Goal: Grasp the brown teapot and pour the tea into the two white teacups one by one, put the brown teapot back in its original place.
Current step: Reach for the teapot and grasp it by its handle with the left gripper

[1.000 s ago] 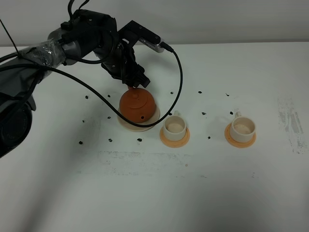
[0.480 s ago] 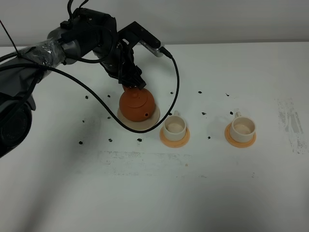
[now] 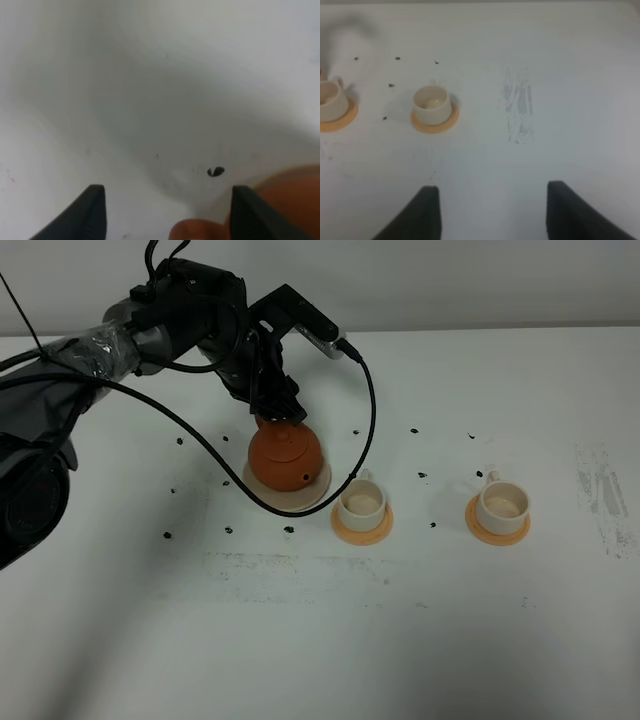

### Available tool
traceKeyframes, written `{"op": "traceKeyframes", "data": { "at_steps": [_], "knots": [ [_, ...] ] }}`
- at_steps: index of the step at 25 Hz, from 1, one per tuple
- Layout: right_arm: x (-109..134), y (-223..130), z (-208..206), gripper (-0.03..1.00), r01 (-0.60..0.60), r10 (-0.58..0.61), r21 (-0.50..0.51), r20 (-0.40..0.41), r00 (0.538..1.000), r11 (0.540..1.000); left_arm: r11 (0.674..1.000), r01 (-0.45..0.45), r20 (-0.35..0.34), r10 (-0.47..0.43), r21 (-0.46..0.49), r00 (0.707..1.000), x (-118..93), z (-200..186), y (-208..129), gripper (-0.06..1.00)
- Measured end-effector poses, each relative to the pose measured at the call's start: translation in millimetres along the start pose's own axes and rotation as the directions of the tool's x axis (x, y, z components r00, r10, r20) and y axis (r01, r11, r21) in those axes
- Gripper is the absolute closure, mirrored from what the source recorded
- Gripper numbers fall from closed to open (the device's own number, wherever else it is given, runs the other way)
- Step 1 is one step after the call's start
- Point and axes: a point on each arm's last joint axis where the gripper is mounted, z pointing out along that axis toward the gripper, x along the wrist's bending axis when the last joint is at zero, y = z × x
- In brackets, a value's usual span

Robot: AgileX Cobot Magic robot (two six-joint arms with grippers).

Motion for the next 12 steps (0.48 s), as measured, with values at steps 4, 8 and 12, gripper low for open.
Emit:
{"op": "traceKeyframes", "data": {
  "at_steps": [4, 8, 12],
  "knots": [
    [0.0, 0.0, 0.0, 0.48, 0.0, 0.0, 0.0, 0.0, 1.0, 1.0, 1.0, -0.006, -0.005, 0.006, -0.018, 1.0, -2.3, -0.1, 2.9, 0.39],
    [0.0, 0.0, 0.0, 0.48, 0.0, 0.0, 0.0, 0.0, 1.0, 1.0, 0.998, -0.009, -0.022, 0.008, -0.059, 1.0, -1.7, -0.3, 7.1, 0.39],
    [0.0, 0.0, 0.0, 0.48, 0.0, 0.0, 0.0, 0.0, 1.0, 1.0, 0.995, -0.005, -0.039, 0.002, -0.097, 0.999, 1.7, -0.5, 9.7, 0.39]
  ]
}}
